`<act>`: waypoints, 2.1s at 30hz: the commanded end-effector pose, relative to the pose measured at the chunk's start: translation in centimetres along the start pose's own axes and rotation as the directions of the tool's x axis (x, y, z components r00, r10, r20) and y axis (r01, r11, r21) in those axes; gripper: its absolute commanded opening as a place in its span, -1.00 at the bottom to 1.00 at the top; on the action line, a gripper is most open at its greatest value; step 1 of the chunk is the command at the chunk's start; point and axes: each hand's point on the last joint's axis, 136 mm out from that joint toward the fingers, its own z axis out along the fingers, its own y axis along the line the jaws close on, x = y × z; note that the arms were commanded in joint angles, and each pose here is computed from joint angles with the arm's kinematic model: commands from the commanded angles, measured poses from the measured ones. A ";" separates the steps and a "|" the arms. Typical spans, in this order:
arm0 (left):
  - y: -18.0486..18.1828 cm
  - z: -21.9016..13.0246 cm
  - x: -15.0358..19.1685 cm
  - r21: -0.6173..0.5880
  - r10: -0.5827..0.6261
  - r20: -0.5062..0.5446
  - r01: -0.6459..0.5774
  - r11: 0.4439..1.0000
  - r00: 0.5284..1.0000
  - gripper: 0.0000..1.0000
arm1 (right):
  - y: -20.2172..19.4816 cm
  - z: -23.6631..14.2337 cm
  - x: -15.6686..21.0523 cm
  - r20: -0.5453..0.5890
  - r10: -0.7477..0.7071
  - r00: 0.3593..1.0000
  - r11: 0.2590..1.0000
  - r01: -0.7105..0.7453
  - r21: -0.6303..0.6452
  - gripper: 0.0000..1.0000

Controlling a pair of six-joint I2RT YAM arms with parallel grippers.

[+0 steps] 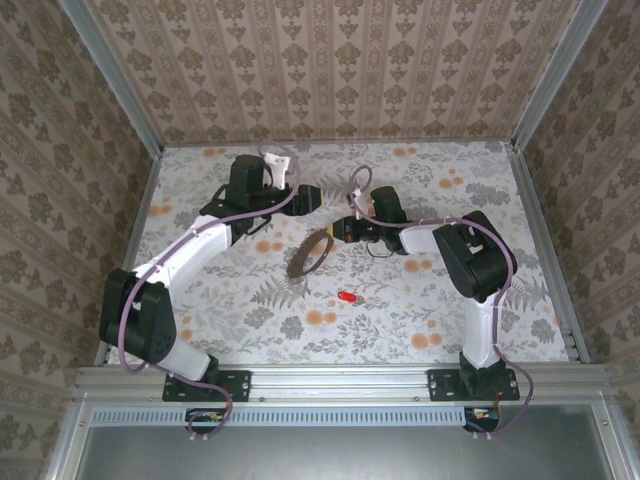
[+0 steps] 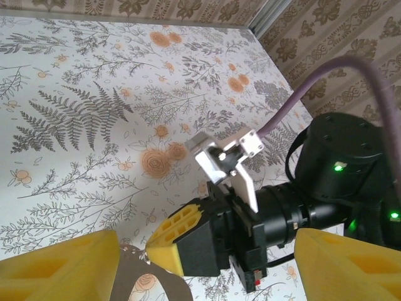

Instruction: Put the keys on the keyring

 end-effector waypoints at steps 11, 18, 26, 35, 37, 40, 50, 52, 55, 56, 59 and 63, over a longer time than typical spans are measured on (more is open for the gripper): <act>0.2 0.8 0.2 0.021 -0.005 0.001 0.005 1.000 1.000 0.51 | -2.6 -0.8 3.7 -0.071 0.031 0.997 0.993 -0.022 0.117 -0.56; 0.5 1.1 0.7 0.018 -0.016 -0.015 0.017 1.000 1.000 0.53 | -1.8 -2.1 3.4 -0.052 0.014 0.999 0.992 -0.008 0.128 -0.26; 1.3 1.4 1.9 -0.002 -0.022 -0.045 0.022 1.000 0.999 0.55 | -1.3 -4.0 3.0 -0.045 -0.004 0.999 0.986 0.011 0.164 -0.18; 1.4 1.6 1.9 -0.001 -0.023 -0.048 0.023 1.000 0.999 0.56 | -2.3 -3.9 3.7 -0.109 -0.032 0.994 0.973 0.055 0.223 -0.17; 1.4 1.6 1.8 -0.001 -0.023 -0.047 0.023 1.000 0.999 0.57 | -2.5 -3.7 3.7 -0.117 -0.033 0.993 0.972 0.059 0.226 -0.16; 1.3 1.6 1.7 0.000 -0.020 -0.046 0.020 1.000 0.999 0.57 | -2.6 -3.2 3.7 -0.130 -0.037 0.991 0.972 0.066 0.227 -0.16; 1.4 1.7 1.9 -0.001 -0.023 -0.048 0.023 1.000 0.999 0.58 | -3.2 -1.5 3.1 -0.159 -0.045 0.986 0.969 0.082 0.234 -0.16; 1.4 1.8 2.0 -0.001 -0.024 -0.049 0.024 1.000 0.999 0.59 | -3.2 -1.2 3.0 -0.166 -0.047 0.985 0.969 0.086 0.233 -0.17; 1.5 1.7 1.9 -0.001 -0.025 -0.046 0.025 1.000 0.999 0.59 | -3.3 -0.8 3.0 -0.172 -0.047 0.984 0.969 0.087 0.230 -0.18; 1.5 1.8 1.9 0.000 -0.027 -0.046 0.027 1.000 0.999 0.59 | -3.3 -0.8 3.0 -0.175 -0.048 0.984 0.970 0.087 0.228 -0.18; 1.4 1.7 2.0 0.001 -0.026 -0.047 0.026 1.000 0.999 0.59 | -3.3 -0.7 3.2 -0.182 -0.048 0.982 0.969 0.090 0.229 -0.21; 1.4 1.7 2.0 0.003 -0.029 -0.047 0.029 1.000 0.998 0.60 | -3.1 -0.6 3.4 -0.185 -0.050 0.981 0.971 0.091 0.220 -0.29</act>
